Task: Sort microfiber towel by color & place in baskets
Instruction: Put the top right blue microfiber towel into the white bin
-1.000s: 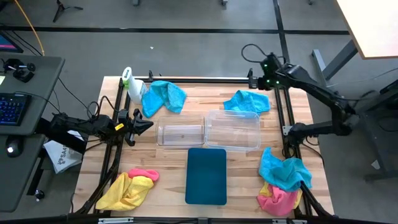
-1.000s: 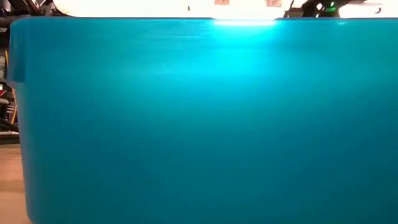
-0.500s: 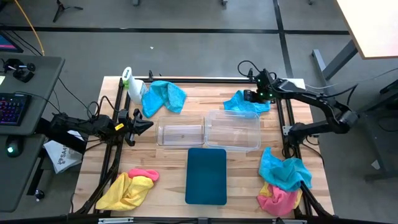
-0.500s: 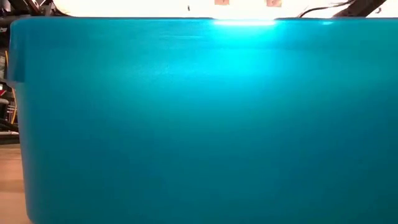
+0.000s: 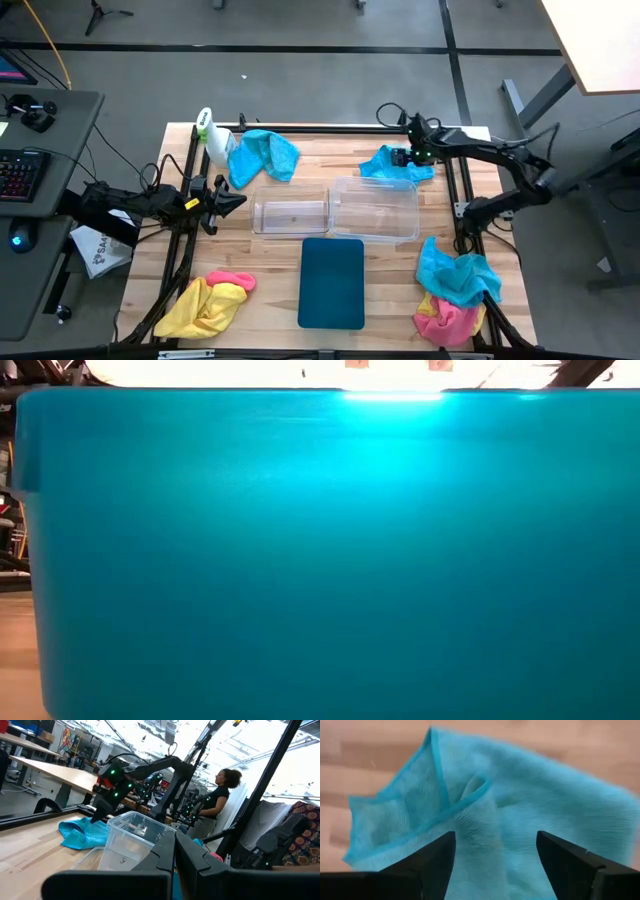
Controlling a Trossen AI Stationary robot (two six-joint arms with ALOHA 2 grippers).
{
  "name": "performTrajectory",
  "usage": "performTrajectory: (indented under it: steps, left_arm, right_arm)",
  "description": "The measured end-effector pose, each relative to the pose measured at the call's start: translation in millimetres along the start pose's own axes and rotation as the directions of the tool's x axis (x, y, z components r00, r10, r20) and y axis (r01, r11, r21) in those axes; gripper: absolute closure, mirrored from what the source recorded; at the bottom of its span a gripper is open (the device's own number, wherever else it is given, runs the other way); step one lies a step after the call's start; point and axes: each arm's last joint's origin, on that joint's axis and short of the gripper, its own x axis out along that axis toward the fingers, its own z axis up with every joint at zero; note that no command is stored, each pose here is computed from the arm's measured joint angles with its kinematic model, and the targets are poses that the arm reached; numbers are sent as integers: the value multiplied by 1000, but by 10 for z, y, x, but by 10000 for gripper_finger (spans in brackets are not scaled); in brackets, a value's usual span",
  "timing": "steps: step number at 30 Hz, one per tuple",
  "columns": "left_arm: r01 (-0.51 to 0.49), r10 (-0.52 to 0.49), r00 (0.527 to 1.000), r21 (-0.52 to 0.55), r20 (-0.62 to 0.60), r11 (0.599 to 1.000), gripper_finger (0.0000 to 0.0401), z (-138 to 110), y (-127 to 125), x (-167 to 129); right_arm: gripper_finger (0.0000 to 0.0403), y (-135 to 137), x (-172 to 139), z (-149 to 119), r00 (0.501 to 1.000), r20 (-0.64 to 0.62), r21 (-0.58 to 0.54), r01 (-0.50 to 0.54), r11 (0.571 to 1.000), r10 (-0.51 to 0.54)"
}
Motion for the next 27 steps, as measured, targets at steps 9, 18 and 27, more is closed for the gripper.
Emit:
performTrajectory:
  steps: [9, 18, 27]
  left_arm:
    - [0, 0, 1000, 0, 0, 1000, 401, 0, 0, 0]
    - [0, 0, 1000, 0, 0, 1000, 401, -1, 0, 0]
    - [0, 0, 1000, 0, 0, 1000, 401, -1, 0, 0]
  right_arm:
    - [159, 48, 410, -56, 990, -113, -92, 73, 993, -83]
    - [379, 308, -151, 230, 967, 154, -111, -189, 976, 204]
    - [396, 566, -1611, 486, 595, 413, -468, -511, 721, 689]
